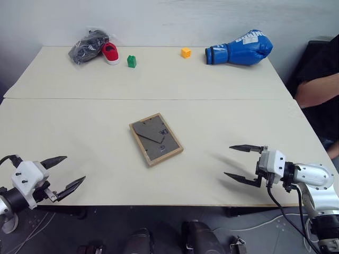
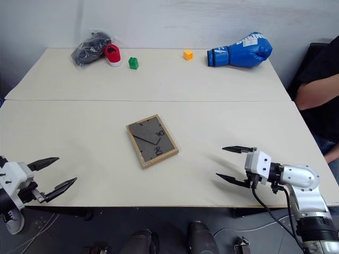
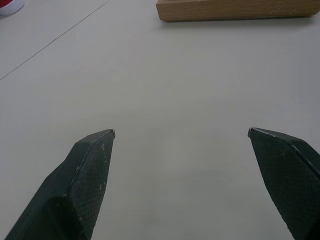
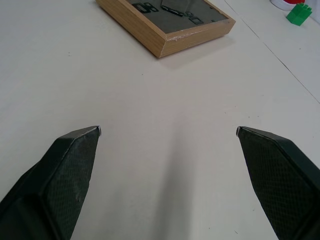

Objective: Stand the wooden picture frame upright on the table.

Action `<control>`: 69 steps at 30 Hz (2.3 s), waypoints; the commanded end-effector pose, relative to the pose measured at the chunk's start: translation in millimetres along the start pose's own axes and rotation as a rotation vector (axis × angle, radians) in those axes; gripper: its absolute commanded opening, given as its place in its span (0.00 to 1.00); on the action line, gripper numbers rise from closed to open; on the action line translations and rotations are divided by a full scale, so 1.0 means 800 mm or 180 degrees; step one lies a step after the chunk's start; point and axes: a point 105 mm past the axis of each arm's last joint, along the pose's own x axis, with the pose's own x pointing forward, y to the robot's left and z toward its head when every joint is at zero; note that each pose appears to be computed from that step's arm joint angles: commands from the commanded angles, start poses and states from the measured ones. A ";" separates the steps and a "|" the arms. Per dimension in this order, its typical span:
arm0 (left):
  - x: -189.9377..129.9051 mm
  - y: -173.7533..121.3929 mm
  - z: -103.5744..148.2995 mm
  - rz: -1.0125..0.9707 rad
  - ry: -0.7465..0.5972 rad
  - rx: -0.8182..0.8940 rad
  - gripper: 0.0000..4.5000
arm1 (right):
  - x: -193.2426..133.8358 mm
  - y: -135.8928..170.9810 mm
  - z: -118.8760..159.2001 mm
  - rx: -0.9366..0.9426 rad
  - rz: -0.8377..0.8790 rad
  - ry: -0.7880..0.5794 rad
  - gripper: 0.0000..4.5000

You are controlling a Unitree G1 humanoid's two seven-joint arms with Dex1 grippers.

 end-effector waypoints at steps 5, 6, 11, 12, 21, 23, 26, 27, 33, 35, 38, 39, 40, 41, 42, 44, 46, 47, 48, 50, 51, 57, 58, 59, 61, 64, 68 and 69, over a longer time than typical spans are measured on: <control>-0.001 0.006 0.010 -0.0018 -0.0028 -0.0114 1.00 | 0.002 -0.009 0.006 -0.0011 -0.0092 -0.0066 1.00; 0.002 0.003 0.012 -0.0093 -0.0001 -0.0225 1.00 | 0.011 -0.014 0.011 0.0057 -0.0114 -0.0125 1.00; 0.045 -0.004 0.026 0.0033 0.0046 -0.0461 0.80 | 0.073 -0.034 0.026 0.0098 -0.0049 -0.0044 0.71; 0.056 -0.004 0.030 0.0104 0.0041 -0.0540 0.73 | 0.085 -0.037 0.028 0.0060 -0.0061 -0.0022 0.64; 0.154 -0.032 0.038 0.0467 0.0113 -0.0985 0.10 | 0.178 -0.068 0.032 -0.0146 -0.0432 0.0108 0.00; 0.174 -0.049 0.038 0.0361 0.0209 -0.1007 0.01 | 0.197 -0.064 0.030 -0.0111 -0.0392 0.0124 0.00; 0.192 -0.060 0.040 0.0295 0.0269 -0.1023 0.01 | 0.216 -0.052 0.033 -0.0081 -0.0215 0.0066 0.00; 0.197 -0.061 0.043 0.0299 0.0251 -0.1005 0.01 | 0.220 -0.046 0.036 -0.0074 -0.0123 0.0030 0.00; 0.209 -0.079 0.049 -0.0041 0.0269 -0.0938 0.01 | 0.224 -0.011 0.066 -0.0102 0.0337 -0.0366 0.00; 0.207 -0.088 0.050 -0.0223 0.0278 -0.0904 0.01 | 0.218 0.000 0.072 -0.0111 0.0417 -0.0421 0.00; 0.202 -0.097 0.050 -0.0407 0.0288 -0.0914 0.01 | 0.209 0.012 0.071 -0.0061 0.0447 -0.0369 0.00; 0.200 -0.101 0.050 -0.0478 0.0271 -0.0930 0.01 | 0.204 0.017 0.070 -0.0041 0.0447 -0.0347 0.00; 0.199 -0.104 0.051 -0.0522 0.0257 -0.0938 0.01 | 0.201 0.020 0.070 -0.0027 0.0447 -0.0332 0.00; 0.197 -0.107 0.052 -0.0581 0.0243 -0.0935 0.01 | 0.197 0.025 0.068 -0.0004 0.0462 -0.0305 0.00; 0.195 -0.110 0.052 -0.0620 0.0236 -0.0924 0.01 | 0.193 0.028 0.066 0.0018 0.0459 -0.0262 0.00; 0.192 -0.114 0.048 -0.0641 0.0274 -0.0921 0.01 | 0.181 0.037 0.050 0.0085 0.0471 -0.0065 0.00; 0.189 -0.115 0.044 -0.0629 0.0315 -0.0926 0.01 | 0.164 0.043 0.029 0.0089 0.0502 0.0221 0.00; 0.188 -0.113 0.044 -0.0599 0.0315 -0.0934 0.01 | 0.158 0.043 0.021 0.0083 0.0502 0.0334 0.00; 0.187 -0.112 0.043 -0.0585 0.0319 -0.0944 0.01 | 0.152 0.043 0.015 0.0083 0.0509 0.0436 0.00; 0.186 -0.111 0.042 -0.0580 0.0324 -0.0937 0.01 | 0.142 0.039 0.007 0.0105 0.0456 0.0565 0.00; 0.185 -0.111 0.042 -0.0586 0.0327 -0.0935 0.01 | 0.138 0.037 0.005 0.0122 0.0430 0.0599 0.00; 0.180 -0.109 0.045 -0.0677 0.0274 -0.1124 0.01 | 0.134 0.024 0.015 0.0147 0.0296 0.0564 0.00; 0.176 -0.104 0.047 -0.0709 0.0256 -0.1214 0.01 | 0.133 0.022 0.018 0.0151 0.0285 0.0556 0.00; 0.170 -0.092 0.049 -0.0702 0.0223 -0.1331 0.05 | 0.132 0.019 0.022 0.0121 0.0294 0.0550 0.00; 0.157 -0.067 0.046 -0.0662 0.0324 -0.1608 0.14 | 0.129 0.014 0.028 0.0093 0.0306 0.0543 0.00; 0.128 -0.065 0.056 -0.1344 0.0553 -0.2158 0.34 | 0.128 0.011 0.034 0.0064 0.0379 0.0540 0.00; 0.106 -0.063 0.065 -0.1853 0.0941 -0.2564 0.62 | 0.132 0.012 0.037 0.0039 0.0450 0.0561 0.00; 0.107 -0.059 0.069 -0.1893 0.0940 -0.2698 0.69 | 0.135 0.012 0.039 0.0048 0.0443 0.0554 0.00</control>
